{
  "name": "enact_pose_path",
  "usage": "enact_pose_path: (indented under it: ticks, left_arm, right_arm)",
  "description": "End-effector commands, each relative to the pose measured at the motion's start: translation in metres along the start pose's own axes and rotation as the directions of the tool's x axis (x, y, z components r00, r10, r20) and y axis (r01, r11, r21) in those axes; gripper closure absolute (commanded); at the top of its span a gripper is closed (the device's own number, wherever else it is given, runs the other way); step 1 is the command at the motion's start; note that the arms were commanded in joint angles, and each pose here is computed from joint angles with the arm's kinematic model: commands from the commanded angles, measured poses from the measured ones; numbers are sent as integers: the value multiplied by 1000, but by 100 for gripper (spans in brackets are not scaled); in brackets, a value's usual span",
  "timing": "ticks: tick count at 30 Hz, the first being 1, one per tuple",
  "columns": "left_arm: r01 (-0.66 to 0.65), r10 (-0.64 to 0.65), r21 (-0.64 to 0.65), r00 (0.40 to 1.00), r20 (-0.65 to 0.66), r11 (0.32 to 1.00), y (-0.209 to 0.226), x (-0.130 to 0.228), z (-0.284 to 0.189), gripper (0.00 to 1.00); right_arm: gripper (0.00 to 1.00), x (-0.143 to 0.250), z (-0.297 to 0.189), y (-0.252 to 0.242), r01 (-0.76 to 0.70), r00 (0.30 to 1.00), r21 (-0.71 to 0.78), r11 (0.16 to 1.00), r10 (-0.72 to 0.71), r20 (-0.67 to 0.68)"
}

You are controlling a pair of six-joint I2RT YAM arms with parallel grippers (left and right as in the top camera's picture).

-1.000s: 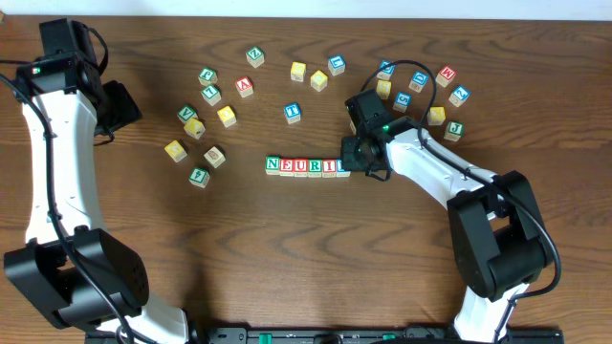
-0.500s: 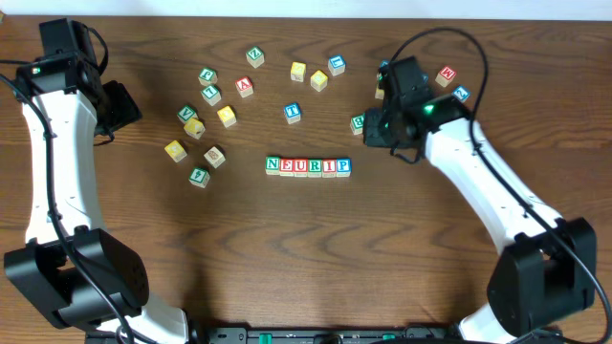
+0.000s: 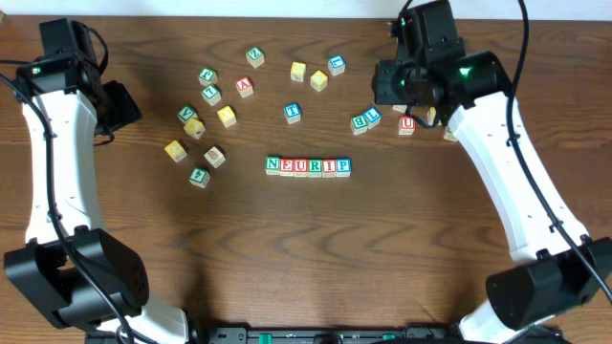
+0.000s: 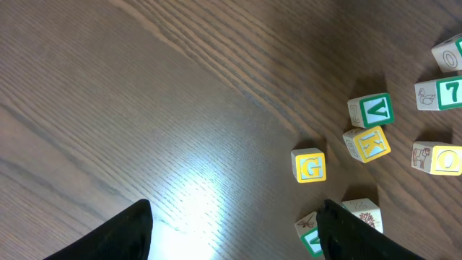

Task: Spell out NEURIPS
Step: 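Raise the right gripper and move it to the far right blocks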

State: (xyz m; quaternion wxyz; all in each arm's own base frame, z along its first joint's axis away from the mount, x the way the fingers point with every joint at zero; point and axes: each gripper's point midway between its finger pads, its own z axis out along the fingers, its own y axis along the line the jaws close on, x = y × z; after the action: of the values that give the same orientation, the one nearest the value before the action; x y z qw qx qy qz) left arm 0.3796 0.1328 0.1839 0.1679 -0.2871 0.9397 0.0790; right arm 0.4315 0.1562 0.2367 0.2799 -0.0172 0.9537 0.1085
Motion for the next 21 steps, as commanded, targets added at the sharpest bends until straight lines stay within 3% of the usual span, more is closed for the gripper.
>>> enact_pose_path:
  ticks: [1,21]
  left_arm:
    - [1,-1,-13,1000,5,1000,3,-2,-1,28]
    - [1,-1,-13,1000,5,1000,3,-2,-1,28]
  right_arm:
    - [59,-6,16,-3,8,1000,4,1000,-8,-20]
    - [59,-16,46,45,116,984,-28,993,-119,-136]
